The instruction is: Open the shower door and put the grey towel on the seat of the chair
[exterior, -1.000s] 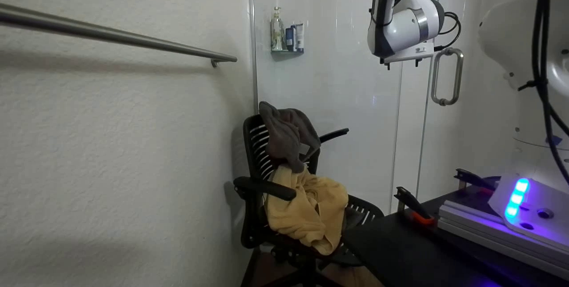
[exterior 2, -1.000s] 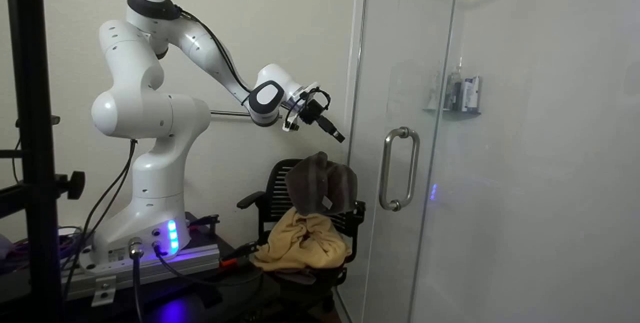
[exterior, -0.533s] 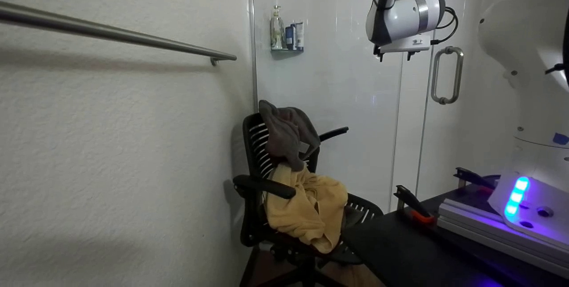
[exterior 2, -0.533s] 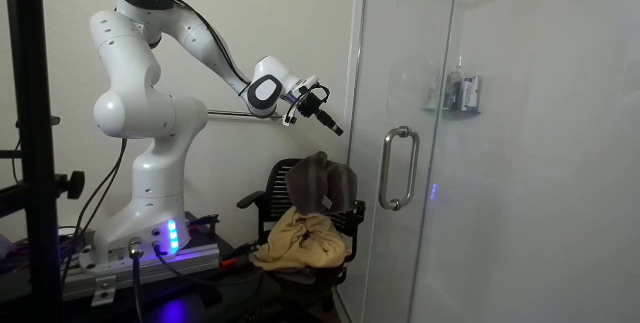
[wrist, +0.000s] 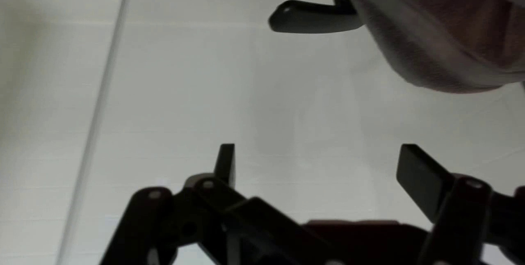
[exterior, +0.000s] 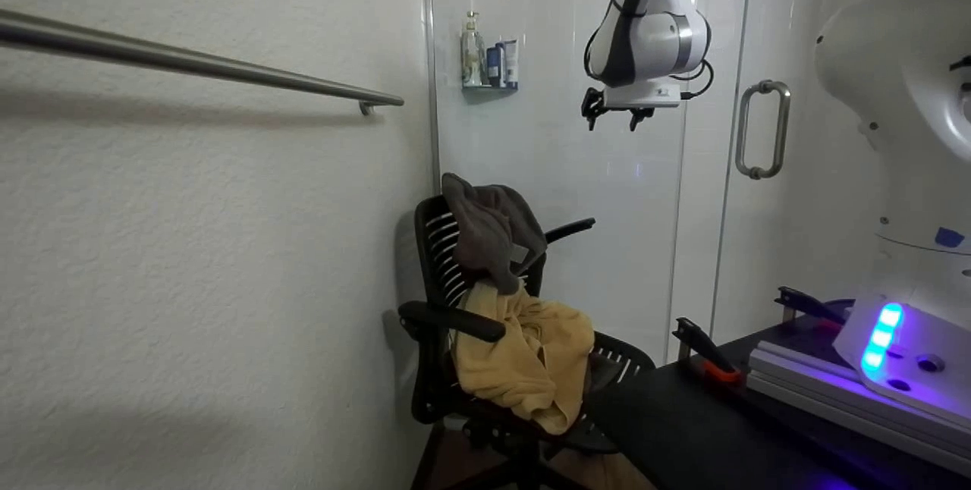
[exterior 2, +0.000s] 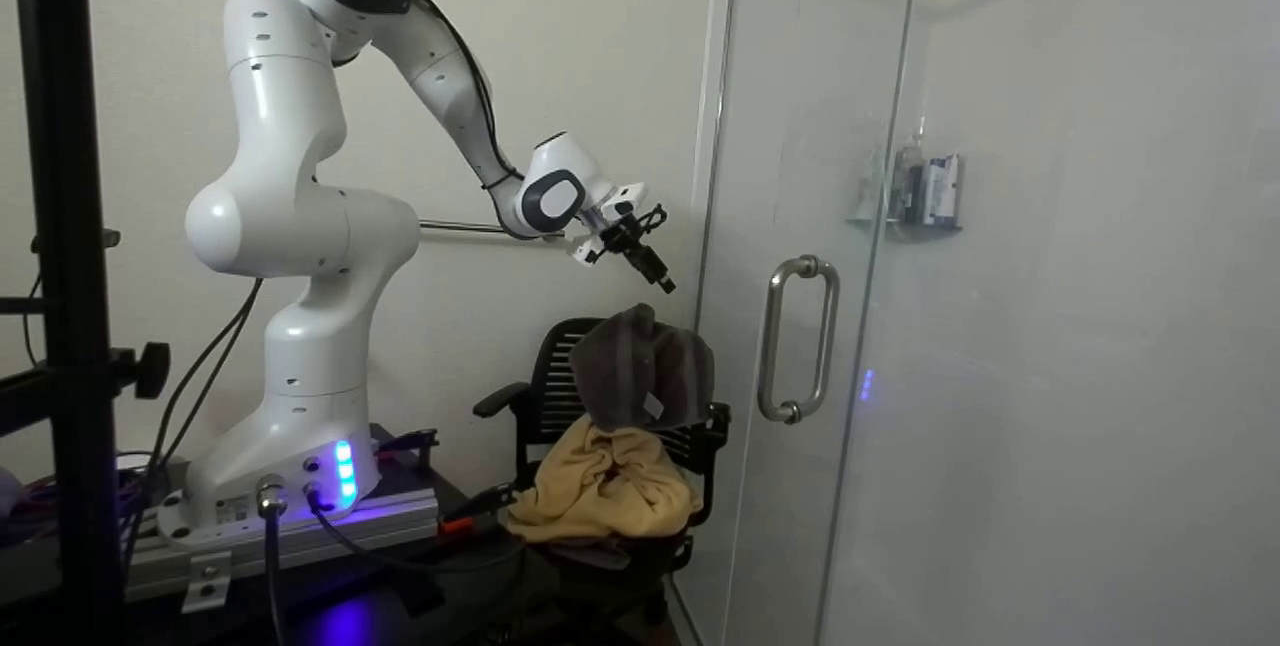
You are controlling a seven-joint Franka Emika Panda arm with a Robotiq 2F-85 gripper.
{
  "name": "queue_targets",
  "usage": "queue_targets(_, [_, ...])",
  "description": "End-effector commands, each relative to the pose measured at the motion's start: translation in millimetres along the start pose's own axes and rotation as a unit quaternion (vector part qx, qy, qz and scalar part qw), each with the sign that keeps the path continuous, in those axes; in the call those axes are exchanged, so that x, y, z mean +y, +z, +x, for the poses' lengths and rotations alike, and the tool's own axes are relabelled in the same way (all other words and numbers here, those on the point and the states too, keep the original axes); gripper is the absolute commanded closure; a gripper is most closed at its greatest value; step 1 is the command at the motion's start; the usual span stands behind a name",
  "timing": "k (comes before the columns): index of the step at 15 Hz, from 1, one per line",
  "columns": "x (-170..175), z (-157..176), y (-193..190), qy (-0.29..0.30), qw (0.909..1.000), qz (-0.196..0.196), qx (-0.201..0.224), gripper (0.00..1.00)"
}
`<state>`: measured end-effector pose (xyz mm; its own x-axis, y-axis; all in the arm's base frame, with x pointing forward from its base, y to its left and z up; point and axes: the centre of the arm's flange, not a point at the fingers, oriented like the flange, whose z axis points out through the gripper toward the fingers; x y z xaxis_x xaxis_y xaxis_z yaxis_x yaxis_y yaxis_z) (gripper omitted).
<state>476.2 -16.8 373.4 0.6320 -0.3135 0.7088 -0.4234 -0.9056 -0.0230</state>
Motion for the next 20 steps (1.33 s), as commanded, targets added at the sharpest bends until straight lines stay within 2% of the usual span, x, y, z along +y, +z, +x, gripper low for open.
queue_targets(1, [-33.0, 21.8, 76.1, -0.038, 0.9954, 0.080, -0.037, 0.00])
queue_targets(5, [-48.9, 38.1, 95.3, -0.087, 0.9832, 0.144, -0.070, 0.00])
queue_targets(6, [-47.6, 39.7, 97.0, -0.111, 0.9804, 0.137, -0.088, 0.00])
queue_targets(7, [-46.0, 41.9, 98.6, -0.126, 0.9816, 0.110, -0.093, 0.00])
queue_targets(8, [-34.1, 30.6, 27.8, -0.093, 0.9853, 0.123, -0.073, 0.00])
queue_targets(10, [-27.8, 32.3, 31.9, -0.105, 0.9836, 0.117, -0.089, 0.00])
queue_targets(11, [-34.9, 28.7, 34.7, -0.118, 0.9786, 0.127, -0.111, 0.00])
queue_targets(12, [-39.6, 14.6, 16.5, -0.145, 0.9686, 0.161, -0.121, 0.00])
queue_targets(13, [-46.2, 4.1, -1.0, -0.154, 0.9634, 0.186, -0.117, 0.00])
queue_targets(16, [-79.2, -15.8, -15.6, -0.192, 0.9447, 0.244, -0.107, 0.00])
queue_targets(20, [-98.0, -47.4, -31.0, -0.261, 0.9088, 0.300, -0.127, 0.00])
